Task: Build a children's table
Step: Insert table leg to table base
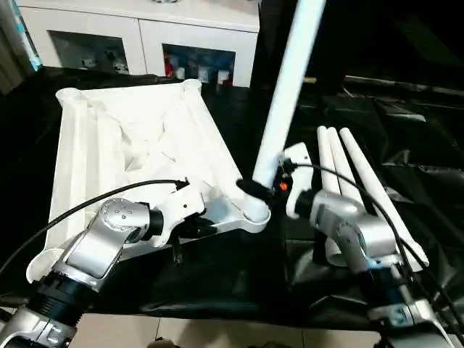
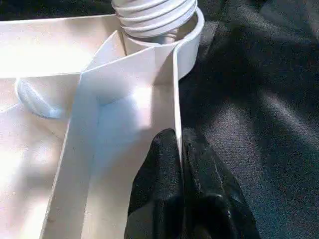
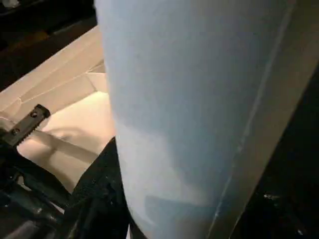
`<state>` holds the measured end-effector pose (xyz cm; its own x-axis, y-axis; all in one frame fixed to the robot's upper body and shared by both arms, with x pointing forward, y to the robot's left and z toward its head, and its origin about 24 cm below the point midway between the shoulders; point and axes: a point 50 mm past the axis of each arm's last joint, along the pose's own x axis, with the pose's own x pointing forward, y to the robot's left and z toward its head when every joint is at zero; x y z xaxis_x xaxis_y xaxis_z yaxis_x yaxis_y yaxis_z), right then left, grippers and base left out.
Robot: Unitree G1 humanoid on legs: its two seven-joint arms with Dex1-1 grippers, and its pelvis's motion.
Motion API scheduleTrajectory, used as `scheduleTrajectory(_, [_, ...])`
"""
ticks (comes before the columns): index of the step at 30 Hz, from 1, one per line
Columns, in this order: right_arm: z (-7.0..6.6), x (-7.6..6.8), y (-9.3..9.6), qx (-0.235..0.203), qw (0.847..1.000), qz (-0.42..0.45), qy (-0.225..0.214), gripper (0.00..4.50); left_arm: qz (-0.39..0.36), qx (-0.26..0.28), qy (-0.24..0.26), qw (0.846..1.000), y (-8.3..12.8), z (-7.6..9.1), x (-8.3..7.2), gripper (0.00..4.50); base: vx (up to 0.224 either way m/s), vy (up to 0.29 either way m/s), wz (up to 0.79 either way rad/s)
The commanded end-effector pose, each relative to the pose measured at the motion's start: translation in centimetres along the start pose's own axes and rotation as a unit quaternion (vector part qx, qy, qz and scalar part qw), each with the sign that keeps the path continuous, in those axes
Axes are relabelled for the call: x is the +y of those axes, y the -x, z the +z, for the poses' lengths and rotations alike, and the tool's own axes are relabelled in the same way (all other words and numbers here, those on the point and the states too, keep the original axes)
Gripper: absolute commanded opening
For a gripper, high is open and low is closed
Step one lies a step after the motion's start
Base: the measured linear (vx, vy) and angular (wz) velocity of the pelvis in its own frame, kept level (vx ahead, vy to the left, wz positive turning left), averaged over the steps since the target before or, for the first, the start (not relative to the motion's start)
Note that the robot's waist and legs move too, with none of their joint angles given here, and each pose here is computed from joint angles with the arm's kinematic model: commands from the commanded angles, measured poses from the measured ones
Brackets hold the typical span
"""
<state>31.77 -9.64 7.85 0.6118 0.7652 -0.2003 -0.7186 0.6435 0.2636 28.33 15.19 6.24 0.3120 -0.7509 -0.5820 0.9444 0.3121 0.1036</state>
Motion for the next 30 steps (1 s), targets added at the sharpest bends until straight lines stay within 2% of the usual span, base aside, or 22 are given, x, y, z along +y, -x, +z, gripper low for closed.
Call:
scheduleTrajectory(1, [0.6,-0.1,-0.2,-0.005,1.0,0.0,0.015,1.91,-0.011,-0.01,0.008,1.0,-0.3,0.1,-0.2,0.0,0.0,0.0,0.0])
scheduleTrajectory(15, [-0.2,-0.4,-1.0,0.032,0.999,0.014,0.015,1.91,-0.012,0.0,0.005,1.0,-0.4,0.0,-0.3,0.0,0.0,0.0,0.0])
scheduleTrajectory(18, [-0.6,-0.7,-0.8,0.057,0.998,0.016,0.023,1.91,-0.007,0.006,0.002,1.0,-0.3,-0.1,-0.1,0.0,0.0,0.0,0.0])
scheduleTrajectory(24, [-0.2,-0.5,0.2,0.049,0.998,0.04,0.014,1.91,-0.002,0.008,0.0,1.0,-0.3,0.0,0.1,0.0,0.0,0.0,0.0])
scheduleTrajectory(30, [-0.3,-0.5,0.3,0.049,0.998,0.041,0.017,1.91,-0.002,0.008,-0.002,1.0,-0.4,0.1,0.2,0.0,0.0,0.0,0.0])
